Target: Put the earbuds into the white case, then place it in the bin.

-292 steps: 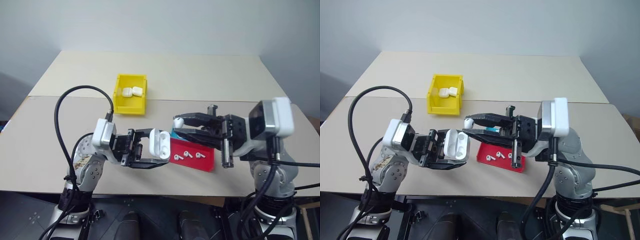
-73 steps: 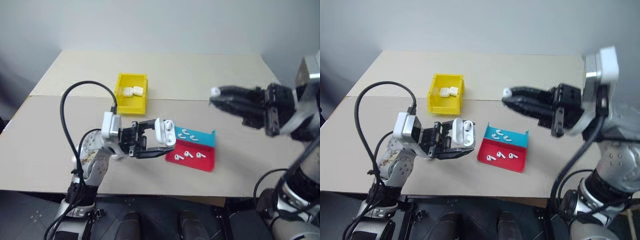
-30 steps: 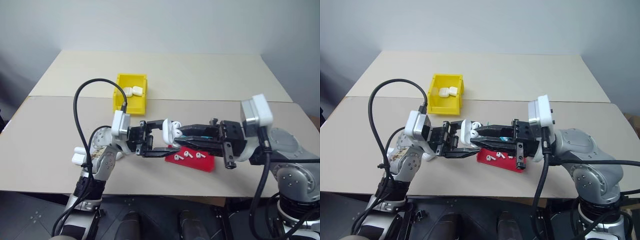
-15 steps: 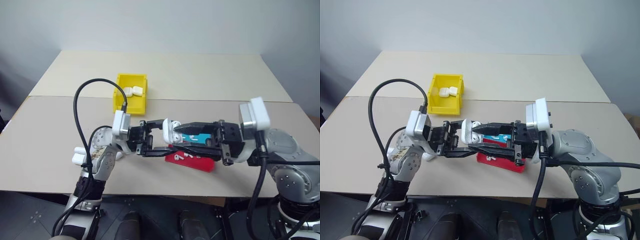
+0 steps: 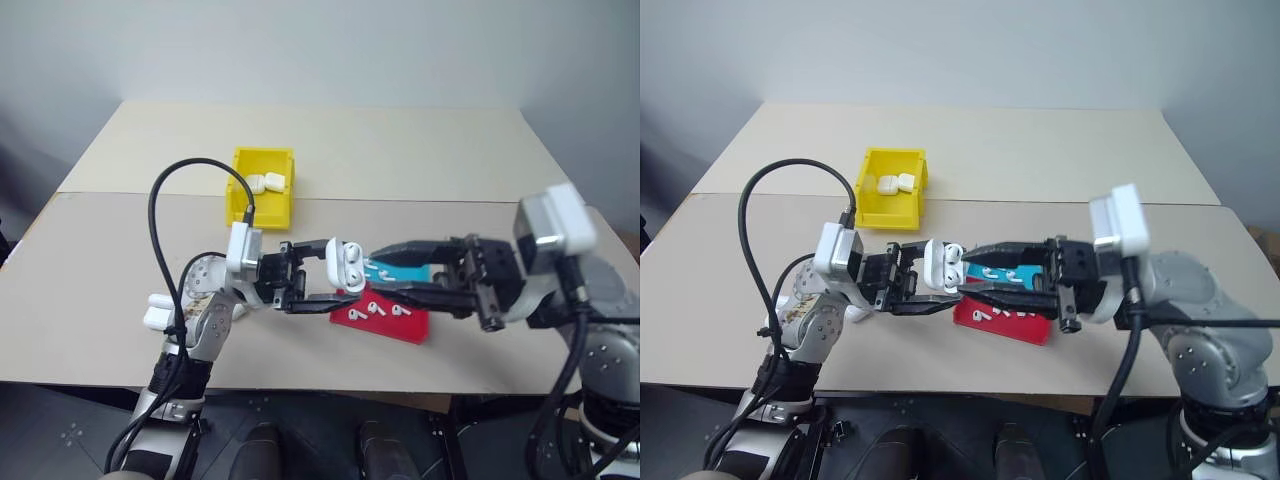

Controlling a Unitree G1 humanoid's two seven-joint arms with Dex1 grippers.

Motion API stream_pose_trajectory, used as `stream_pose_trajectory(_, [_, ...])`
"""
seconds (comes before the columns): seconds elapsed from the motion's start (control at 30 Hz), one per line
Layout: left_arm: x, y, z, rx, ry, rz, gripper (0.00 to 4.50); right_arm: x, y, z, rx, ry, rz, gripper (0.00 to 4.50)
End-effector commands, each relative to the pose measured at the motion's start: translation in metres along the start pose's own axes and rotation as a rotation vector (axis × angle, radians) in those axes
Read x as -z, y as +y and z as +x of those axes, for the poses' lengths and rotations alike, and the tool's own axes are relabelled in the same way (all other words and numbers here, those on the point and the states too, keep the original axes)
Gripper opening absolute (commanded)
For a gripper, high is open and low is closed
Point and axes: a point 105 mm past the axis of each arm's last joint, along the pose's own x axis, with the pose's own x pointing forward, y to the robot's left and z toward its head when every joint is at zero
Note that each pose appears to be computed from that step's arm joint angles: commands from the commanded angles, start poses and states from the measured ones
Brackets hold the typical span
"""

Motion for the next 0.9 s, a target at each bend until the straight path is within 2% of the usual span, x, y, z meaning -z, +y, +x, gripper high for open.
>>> stream_pose_trajectory(0.03, [0.0, 0.004, 0.004, 0.023, 0.013, 0.052, 2.77, -0.018, -0.01, 0.006, -0.033, 0.052, -0.052, 1.06])
stream_pose_trajectory(0.13, [0.003, 0.009, 0.005, 0.03, 0.024, 0.062, 2.77, -0.019, -0.017, 0.019, -0.101, 0.177, -0.097, 0.01])
stream_pose_trajectory(0.27, [0.005, 0.015, 0.009, 0.024, 0.022, 0.072, 2.77, -0.021, -0.018, 0.035, -0.173, 0.268, -0.145, 0.01])
stream_pose_trajectory(0.43, [0.008, 0.015, 0.01, 0.022, 0.023, 0.076, 2.77, -0.009, -0.018, 0.048, -0.229, 0.365, -0.246, 0.01])
stream_pose_trajectory(0.9, [0.011, 0.015, 0.013, 0.009, 0.032, 0.096, 2.77, 0.025, -0.024, 0.057, -0.296, 0.523, -0.38, 0.01])
